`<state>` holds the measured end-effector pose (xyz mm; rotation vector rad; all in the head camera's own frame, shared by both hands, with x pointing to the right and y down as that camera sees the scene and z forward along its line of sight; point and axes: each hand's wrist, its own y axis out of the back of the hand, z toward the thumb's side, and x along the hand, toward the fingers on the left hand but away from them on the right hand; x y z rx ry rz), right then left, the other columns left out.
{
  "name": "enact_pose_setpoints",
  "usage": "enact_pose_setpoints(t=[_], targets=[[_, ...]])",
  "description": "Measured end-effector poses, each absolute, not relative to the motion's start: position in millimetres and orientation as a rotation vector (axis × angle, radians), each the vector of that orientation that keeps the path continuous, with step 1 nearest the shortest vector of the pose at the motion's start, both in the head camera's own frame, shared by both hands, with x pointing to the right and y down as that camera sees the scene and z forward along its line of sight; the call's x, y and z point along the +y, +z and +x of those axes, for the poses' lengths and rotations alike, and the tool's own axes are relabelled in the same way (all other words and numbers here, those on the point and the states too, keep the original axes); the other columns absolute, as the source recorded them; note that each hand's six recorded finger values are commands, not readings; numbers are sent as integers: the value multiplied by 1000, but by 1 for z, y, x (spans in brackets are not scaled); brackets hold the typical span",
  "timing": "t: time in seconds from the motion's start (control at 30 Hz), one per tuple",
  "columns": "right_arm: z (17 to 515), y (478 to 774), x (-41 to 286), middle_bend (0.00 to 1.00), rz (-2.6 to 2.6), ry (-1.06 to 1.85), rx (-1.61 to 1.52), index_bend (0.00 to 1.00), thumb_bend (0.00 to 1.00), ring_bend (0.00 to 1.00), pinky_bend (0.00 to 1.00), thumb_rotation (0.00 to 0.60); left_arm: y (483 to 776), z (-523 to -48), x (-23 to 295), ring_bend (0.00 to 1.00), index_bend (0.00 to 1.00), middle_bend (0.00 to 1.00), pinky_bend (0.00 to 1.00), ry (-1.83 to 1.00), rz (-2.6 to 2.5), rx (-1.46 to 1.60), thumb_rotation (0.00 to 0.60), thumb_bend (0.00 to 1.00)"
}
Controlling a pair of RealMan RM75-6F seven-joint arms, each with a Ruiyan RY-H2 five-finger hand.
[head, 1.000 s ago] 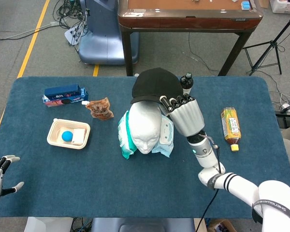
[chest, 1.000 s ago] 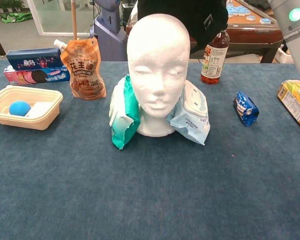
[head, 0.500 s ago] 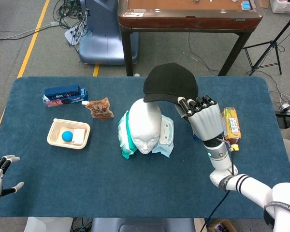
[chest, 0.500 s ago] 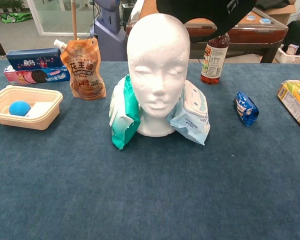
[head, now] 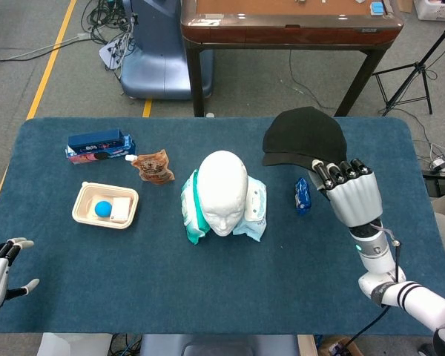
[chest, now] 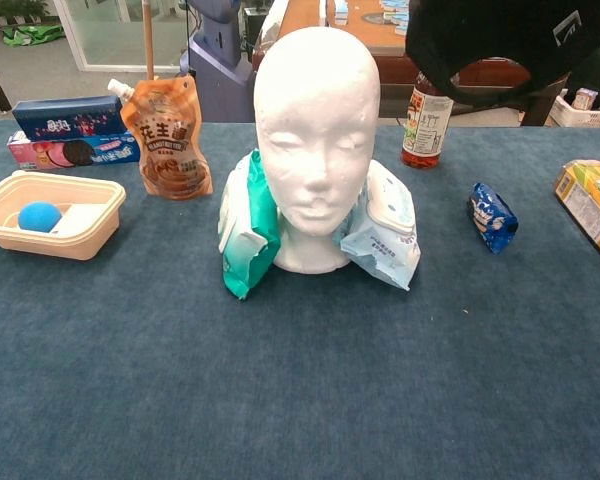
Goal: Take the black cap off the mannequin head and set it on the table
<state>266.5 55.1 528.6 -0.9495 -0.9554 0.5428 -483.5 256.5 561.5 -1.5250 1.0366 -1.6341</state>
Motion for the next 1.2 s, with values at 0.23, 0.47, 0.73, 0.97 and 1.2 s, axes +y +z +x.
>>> enact_pose_setpoints(t=[0.23, 0.47, 0.73, 0.97, 1.2], targets=[[292, 553, 53, 1000, -953, 640, -896, 777, 431, 975, 1000, 600, 562, -484, 256, 259, 294, 261, 432, -1637, -1524, 1035, 600, 57], [314, 581, 57, 1000, -953, 737, -802, 777, 433, 975, 1000, 600, 561, -483, 256, 259, 294, 261, 432, -1636, -1523, 1036, 600, 57], [326, 613, 68, 1000, -997, 816, -720, 777, 432, 975, 1000, 600, 563, -483, 257, 259, 294, 261, 432, -1642, -1524, 1031, 600, 58], [324, 629, 89, 1000, -1064, 813, -682, 777, 431, 974, 1000, 600, 561, -484, 256, 259, 294, 262, 432, -1639, -1523, 1040, 600, 57], [323, 635, 114, 1000, -1156, 813, -694, 697, 272, 971, 1000, 600, 561, -484, 257, 260, 294, 265, 432, -1639, -1524, 1039, 600, 57]])
